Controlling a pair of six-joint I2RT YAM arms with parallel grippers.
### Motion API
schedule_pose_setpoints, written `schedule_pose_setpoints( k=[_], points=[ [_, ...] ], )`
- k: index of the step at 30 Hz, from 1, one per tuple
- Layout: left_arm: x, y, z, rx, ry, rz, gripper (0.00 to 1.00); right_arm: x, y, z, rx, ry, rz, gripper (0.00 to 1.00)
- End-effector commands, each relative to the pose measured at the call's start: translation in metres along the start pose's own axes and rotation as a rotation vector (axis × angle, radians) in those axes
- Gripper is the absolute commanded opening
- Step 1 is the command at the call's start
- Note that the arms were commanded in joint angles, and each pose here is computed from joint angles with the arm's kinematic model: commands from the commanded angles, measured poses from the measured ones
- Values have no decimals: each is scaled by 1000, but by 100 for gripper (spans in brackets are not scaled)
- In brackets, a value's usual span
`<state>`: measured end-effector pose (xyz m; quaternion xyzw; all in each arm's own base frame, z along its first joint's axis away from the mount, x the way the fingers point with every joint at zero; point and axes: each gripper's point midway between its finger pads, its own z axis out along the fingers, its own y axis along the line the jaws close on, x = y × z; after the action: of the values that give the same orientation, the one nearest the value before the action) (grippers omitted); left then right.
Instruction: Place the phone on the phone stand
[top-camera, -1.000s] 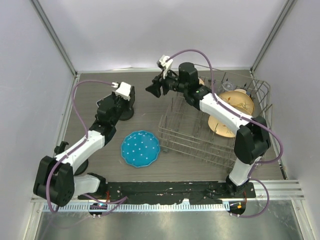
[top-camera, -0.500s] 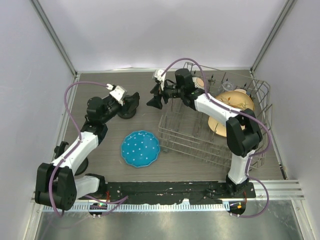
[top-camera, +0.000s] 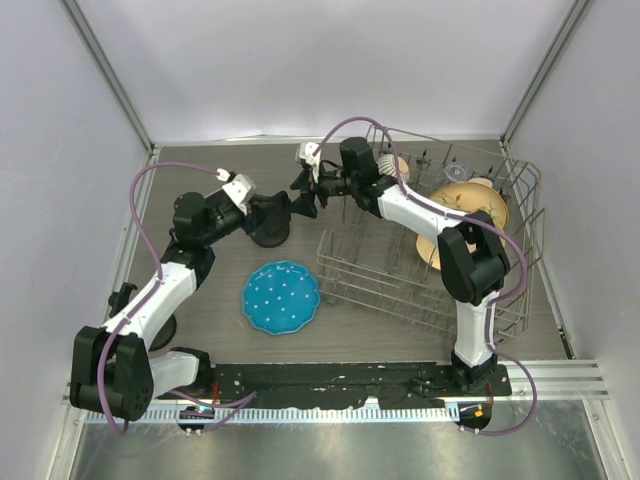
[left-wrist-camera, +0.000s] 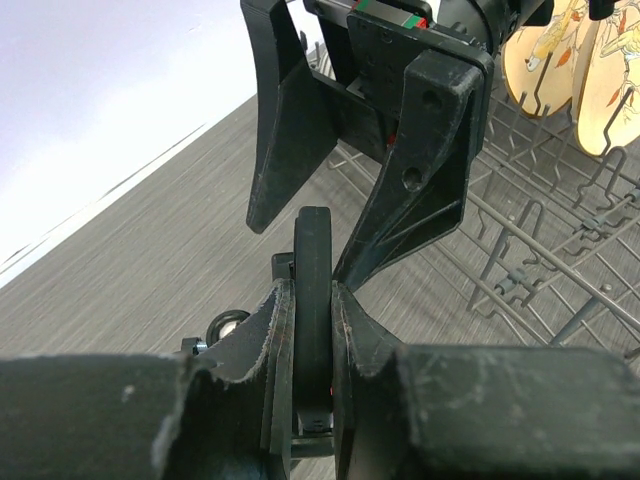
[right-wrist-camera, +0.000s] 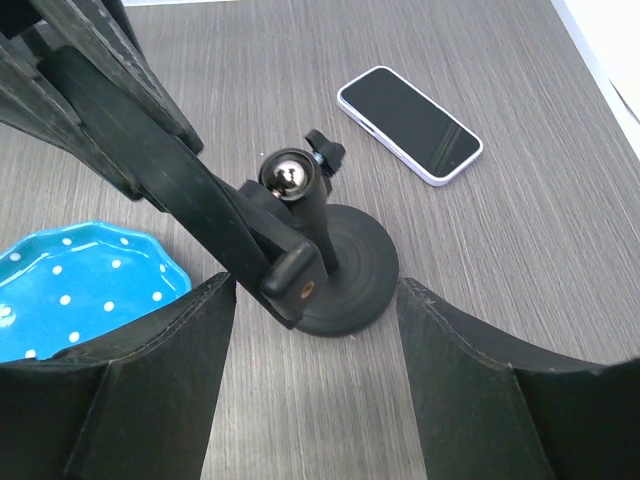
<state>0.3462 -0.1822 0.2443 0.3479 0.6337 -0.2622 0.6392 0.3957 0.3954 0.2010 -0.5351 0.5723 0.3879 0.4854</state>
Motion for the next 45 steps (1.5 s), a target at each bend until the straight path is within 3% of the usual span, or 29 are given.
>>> schedule_pose_setpoints(
  k=[1, 9, 11, 12, 14, 15, 16, 21, 24, 43, 45],
  points=[
    [-39, -1, 3, 33, -89, 56, 0, -24, 7, 8, -53, -37, -79, 69],
    [-39, 3, 5, 37, -102, 40, 0, -15, 17, 21, -107, -14, -62, 57],
    [-39, 5, 5, 39, -103, 31, 0, -15, 17, 23, -110, -13, -68, 46],
    [-38, 4, 6, 42, -102, 28, 0, -15, 19, 25, -115, -13, -69, 34],
    [-36, 5, 7, 43, -99, 20, 0, -16, 21, 26, -125, -16, -67, 21],
    [-36, 6, 7, 40, -100, 18, 0, -20, 20, 26, -119, -26, -68, 5],
    [-35, 7, 8, 36, -98, 16, 0, -23, 21, 27, -113, -34, -66, 1],
    [-23, 21, 13, -21, -71, -4, 0, -58, 10, 19, 21, -196, -55, 0],
    [-20, 25, 16, -23, -63, -19, 0, -63, 10, 15, 40, -225, -13, 1],
    [-9, 55, 29, -78, -18, -194, 0, -62, -4, 3, 136, -207, 18, 1],
    [-8, 57, 29, -87, -9, -197, 8, -60, -5, 1, 137, -201, 19, 1]
  ],
)
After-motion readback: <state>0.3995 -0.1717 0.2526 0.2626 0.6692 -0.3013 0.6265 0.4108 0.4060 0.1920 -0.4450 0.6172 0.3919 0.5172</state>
